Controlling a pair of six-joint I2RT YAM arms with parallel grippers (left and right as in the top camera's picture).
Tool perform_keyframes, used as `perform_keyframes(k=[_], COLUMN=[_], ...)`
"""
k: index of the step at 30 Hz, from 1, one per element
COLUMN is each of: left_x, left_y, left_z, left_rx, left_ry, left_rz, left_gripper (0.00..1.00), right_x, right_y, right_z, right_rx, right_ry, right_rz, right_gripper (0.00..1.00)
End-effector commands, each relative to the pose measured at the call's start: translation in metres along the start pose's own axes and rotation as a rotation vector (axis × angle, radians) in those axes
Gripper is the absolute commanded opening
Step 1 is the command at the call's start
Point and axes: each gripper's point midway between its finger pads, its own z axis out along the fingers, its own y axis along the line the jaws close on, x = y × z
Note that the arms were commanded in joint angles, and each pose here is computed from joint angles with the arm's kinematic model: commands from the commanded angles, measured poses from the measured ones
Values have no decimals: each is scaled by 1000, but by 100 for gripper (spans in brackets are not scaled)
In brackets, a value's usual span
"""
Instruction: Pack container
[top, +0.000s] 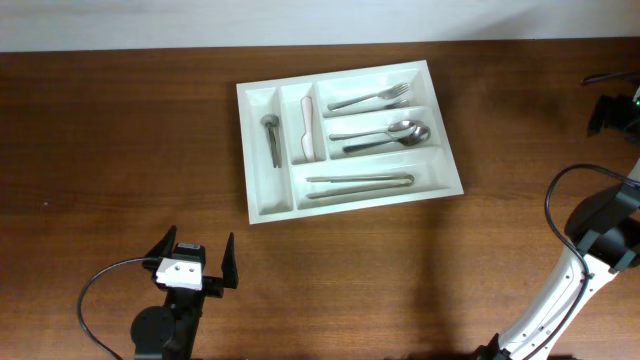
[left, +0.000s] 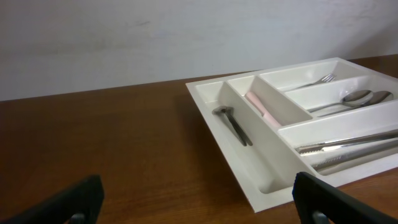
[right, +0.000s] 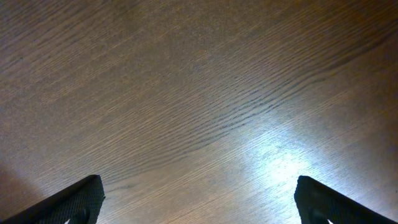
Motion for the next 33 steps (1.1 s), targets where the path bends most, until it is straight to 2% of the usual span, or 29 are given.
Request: perform_keyframes(k=[1,15,18,19,23,33], left_x=[2,2,2,2,2,2], left_y=[3,4,3,4,4,4], left_z=[0,0,0,0,0,0], left_rx=[-18,-18,-18,-18,-18,-18], left_ry=[-2,-2,-2,-2,-2,-2], left_rz=[15,15,15,15,16,16], left_gripper=[99,99,99,99,99,99], right_x=[1,0,-6,-16,-29,-7], right_y=[0,1,2,2,7,20], right_z=[0,-13,-48,-74,-127,-248], right_rx=[-5,-2,14,27,1,-20], right_ry=[2,-25,-109,-202,-374,-703], right_rz=[-2,-4,-10,-8,-3,-22], right_gripper=[99,99,99,99,99,99])
